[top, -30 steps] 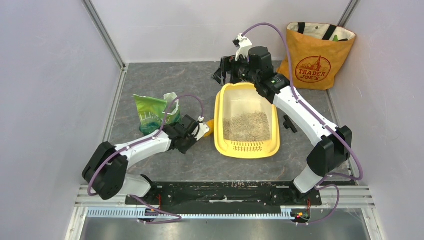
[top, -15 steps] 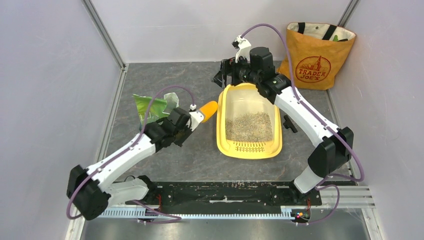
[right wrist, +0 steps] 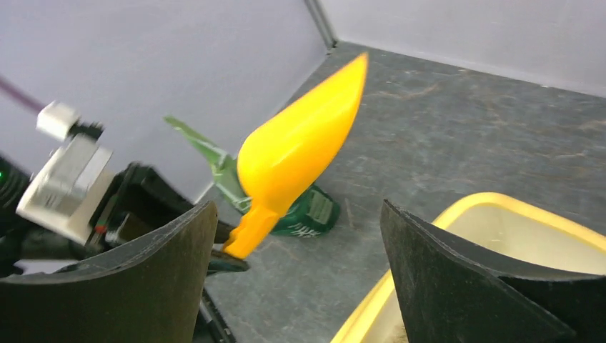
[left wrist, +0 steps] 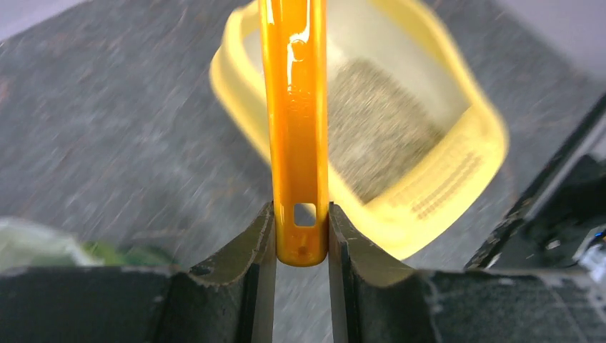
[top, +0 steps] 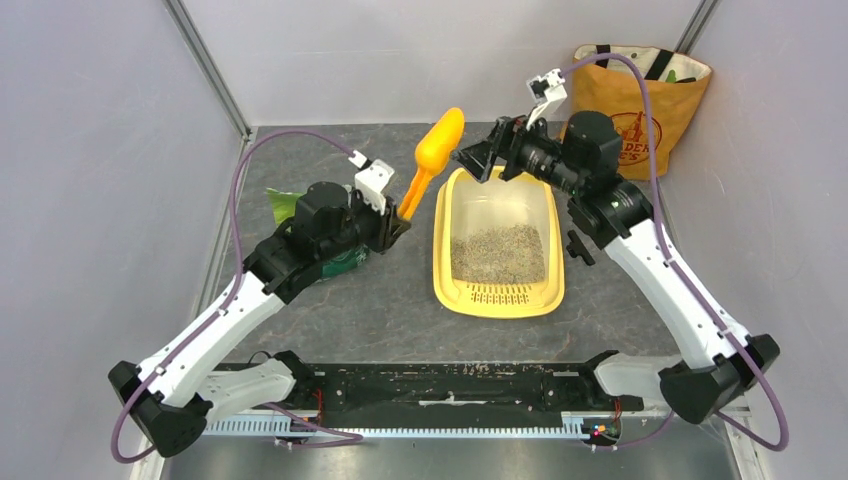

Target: Fill the litter box with clean litter

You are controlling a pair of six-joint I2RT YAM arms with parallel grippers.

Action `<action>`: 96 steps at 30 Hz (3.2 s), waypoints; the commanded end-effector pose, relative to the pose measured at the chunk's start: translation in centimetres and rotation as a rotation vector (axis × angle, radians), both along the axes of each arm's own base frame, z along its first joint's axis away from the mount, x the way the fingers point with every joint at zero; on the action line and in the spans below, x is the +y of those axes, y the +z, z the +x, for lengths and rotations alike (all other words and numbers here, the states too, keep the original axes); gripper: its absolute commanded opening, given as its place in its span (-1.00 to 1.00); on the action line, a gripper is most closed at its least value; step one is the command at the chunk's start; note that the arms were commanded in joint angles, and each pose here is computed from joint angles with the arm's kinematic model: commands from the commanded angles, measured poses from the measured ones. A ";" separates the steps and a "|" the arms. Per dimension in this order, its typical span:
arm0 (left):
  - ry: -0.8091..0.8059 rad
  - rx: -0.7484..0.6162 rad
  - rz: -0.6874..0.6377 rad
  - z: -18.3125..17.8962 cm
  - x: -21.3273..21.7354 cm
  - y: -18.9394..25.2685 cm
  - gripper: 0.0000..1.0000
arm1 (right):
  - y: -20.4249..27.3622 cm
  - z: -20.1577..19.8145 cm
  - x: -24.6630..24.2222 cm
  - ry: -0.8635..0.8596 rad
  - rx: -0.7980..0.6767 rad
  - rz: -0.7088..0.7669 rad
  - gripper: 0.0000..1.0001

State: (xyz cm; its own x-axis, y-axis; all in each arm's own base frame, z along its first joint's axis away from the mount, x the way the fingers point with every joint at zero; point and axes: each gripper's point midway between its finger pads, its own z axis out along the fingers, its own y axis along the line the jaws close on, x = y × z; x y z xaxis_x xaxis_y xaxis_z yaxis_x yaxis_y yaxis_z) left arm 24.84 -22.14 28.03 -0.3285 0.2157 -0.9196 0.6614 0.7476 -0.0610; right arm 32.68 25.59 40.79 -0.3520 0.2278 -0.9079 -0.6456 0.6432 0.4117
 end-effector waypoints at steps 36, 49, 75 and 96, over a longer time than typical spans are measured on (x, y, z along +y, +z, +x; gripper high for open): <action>-0.011 0.054 -0.173 2.5 3.9 7.8 0.72 | -10.0 2.2 -5.0 0.012 -0.149 -0.736 -1.00; -0.135 0.268 -0.414 4.2 -2.4 10.3 0.73 | -9.8 -0.4 -4.1 0.157 -0.418 -1.141 -1.00; -0.065 0.418 -0.488 5.7 -2.4 6.1 -0.97 | -9.1 -3.6 -1.8 0.212 -0.266 -0.882 0.94; 0.216 0.001 -0.504 13.1 4.9 15.3 -0.96 | -20.9 6.1 -5.7 -0.109 0.722 -0.239 -0.66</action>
